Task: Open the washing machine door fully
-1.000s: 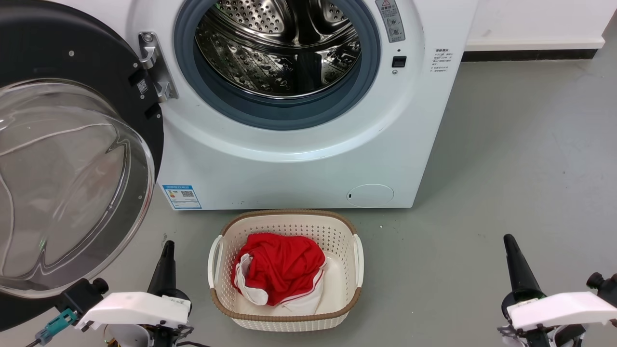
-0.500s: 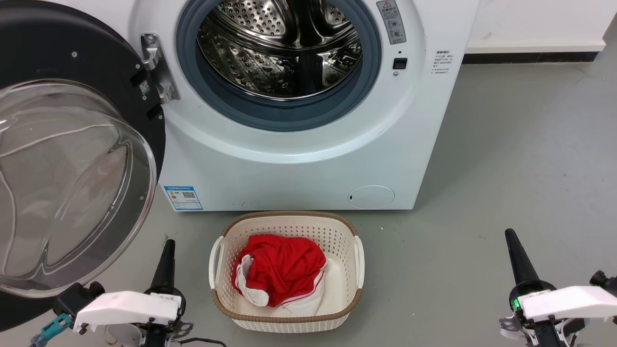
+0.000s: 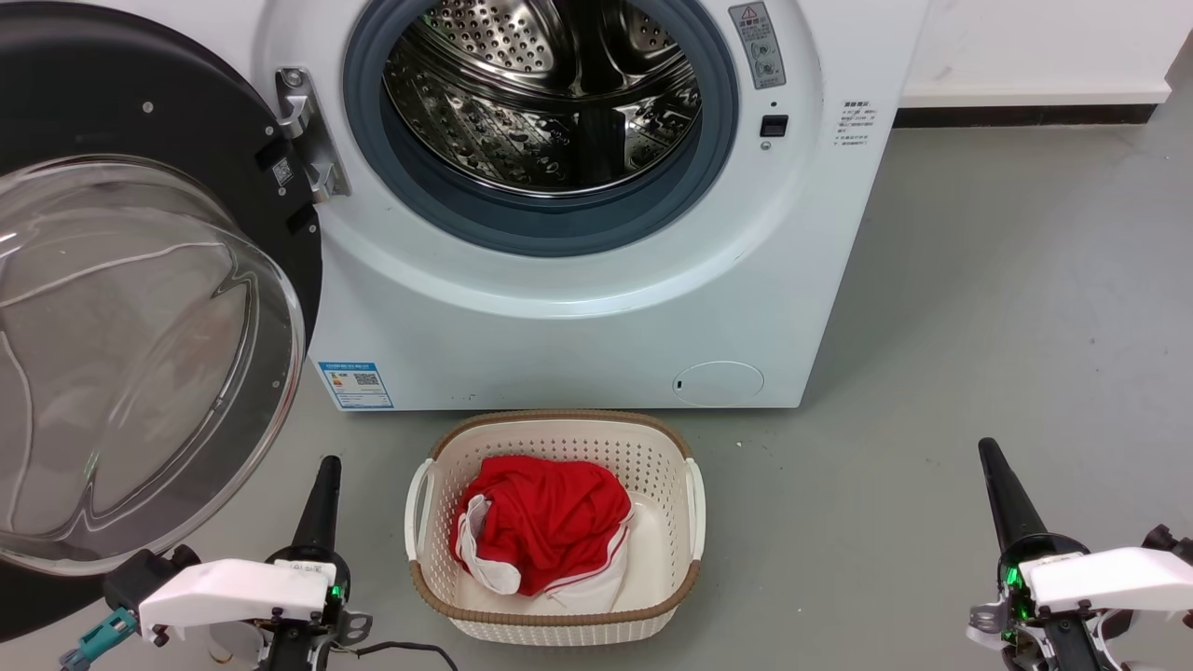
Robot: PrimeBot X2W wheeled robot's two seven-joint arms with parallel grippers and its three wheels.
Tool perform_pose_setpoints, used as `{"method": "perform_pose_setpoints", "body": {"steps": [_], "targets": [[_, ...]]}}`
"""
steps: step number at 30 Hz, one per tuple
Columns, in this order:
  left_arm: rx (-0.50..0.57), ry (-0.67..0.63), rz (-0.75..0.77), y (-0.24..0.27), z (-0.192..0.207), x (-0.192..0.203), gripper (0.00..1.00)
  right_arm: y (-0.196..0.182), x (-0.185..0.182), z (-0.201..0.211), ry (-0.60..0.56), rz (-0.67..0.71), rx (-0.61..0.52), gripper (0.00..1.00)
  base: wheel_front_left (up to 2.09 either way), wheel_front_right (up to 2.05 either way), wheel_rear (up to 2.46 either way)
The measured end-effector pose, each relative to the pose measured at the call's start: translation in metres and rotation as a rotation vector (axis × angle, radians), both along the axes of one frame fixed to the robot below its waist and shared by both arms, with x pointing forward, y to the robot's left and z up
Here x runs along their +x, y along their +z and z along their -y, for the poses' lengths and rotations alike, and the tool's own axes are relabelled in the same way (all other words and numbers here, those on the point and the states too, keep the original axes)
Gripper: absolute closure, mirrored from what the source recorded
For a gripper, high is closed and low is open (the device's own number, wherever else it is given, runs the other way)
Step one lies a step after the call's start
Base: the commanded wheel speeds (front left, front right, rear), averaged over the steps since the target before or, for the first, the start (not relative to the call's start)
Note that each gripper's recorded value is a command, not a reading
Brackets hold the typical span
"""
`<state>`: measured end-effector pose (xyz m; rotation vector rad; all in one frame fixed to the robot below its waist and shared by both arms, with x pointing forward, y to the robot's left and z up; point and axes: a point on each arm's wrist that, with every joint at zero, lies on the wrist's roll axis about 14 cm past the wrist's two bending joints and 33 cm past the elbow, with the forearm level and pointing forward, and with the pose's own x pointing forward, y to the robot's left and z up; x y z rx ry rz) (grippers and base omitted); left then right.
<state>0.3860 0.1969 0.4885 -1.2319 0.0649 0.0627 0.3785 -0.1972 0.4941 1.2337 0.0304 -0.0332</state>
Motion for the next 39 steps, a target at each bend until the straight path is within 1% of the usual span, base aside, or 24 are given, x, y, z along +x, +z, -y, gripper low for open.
{"method": "perform_pose_setpoints", "body": {"steps": [19,39], "targets": [[-0.164,0.003,0.031,0.006,-0.002,0.001,1.0,0.004,0.004,0.002,-0.002,0.011,0.161,1.0,0.0,0.0,0.0],[-0.311,0.002,0.067,0.014,-0.003,0.002,1.0,0.011,0.009,0.003,0.001,0.032,0.307,1.0,0.0,0.0,0.0]]}}
